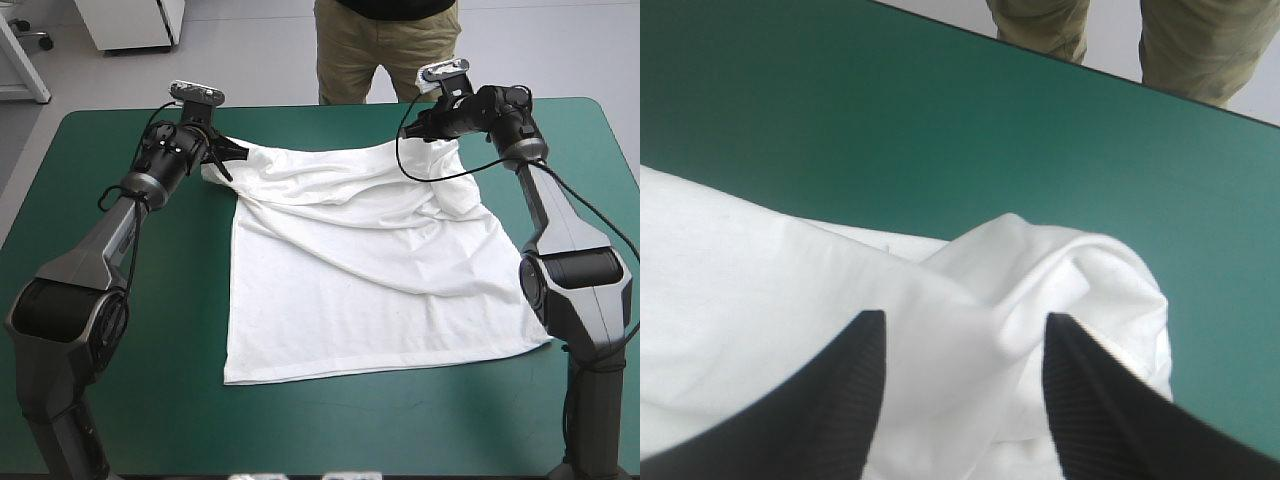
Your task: Fold the cloth
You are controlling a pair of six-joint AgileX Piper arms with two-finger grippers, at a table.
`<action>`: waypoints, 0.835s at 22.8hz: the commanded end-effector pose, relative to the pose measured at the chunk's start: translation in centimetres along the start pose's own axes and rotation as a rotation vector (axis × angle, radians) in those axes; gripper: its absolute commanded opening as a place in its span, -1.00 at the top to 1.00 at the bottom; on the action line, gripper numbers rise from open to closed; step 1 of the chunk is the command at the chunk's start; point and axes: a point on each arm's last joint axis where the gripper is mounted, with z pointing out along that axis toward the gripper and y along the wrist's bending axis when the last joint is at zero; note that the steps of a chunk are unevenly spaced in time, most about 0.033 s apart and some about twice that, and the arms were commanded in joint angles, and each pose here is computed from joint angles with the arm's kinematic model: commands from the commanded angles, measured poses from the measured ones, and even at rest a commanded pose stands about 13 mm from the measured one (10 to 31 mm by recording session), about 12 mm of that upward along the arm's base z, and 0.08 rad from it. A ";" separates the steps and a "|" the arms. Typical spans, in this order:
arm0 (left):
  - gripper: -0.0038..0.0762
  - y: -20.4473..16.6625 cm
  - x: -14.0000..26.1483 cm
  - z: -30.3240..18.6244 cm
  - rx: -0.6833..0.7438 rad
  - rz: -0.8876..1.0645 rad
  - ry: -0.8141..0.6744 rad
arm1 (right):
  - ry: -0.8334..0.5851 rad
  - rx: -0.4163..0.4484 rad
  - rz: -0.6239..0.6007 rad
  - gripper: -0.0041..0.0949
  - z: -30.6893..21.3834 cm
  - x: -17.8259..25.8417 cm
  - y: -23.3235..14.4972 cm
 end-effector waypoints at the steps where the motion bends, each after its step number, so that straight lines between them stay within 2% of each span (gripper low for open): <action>1: -0.08 0.5 -2.1 -2.7 0.018 -0.014 -0.095 | -0.197 0.038 -0.003 -0.28 -5.6 -3.9 -0.3; 2: -0.29 0.7 -2.1 -3.0 0.006 -0.007 -0.080 | -0.201 0.041 0.001 -0.27 -6.8 -4.2 -0.5; 3: -0.37 1.0 -2.3 -3.7 -0.004 -0.009 -0.070 | -0.208 0.039 -0.001 -0.26 -8.1 -4.6 -0.3; 5: -0.34 1.5 -3.4 -6.4 -0.010 -0.003 -0.059 | -0.220 0.036 0.006 -0.26 -11.8 -5.4 -0.1; 7: -0.17 1.5 -4.6 -12.4 0.074 0.038 -0.081 | -0.219 0.024 0.010 -0.25 -18.6 -6.0 0.9; 10: -0.12 1.2 -4.5 -18.3 0.159 0.048 -0.084 | -0.168 -0.006 -0.001 -0.14 -25.4 -5.3 2.9; 12: -0.12 0.5 -3.5 -20.8 0.235 0.043 -0.029 | -0.155 -0.021 -0.007 -0.06 -28.8 -4.8 4.0; 16: -0.12 -2.1 -0.2 -24.1 0.414 0.119 0.084 | -0.262 -0.006 -0.013 0.02 -35.3 -3.8 5.9; 17: -0.12 -3.5 1.6 -25.2 0.475 0.153 0.116 | -0.298 -0.002 -0.008 0.02 -37.8 -3.1 6.6; 19: -0.12 -4.9 3.7 -25.9 0.509 0.215 0.154 | -0.318 0.001 -0.014 0.02 -39.6 -2.2 7.2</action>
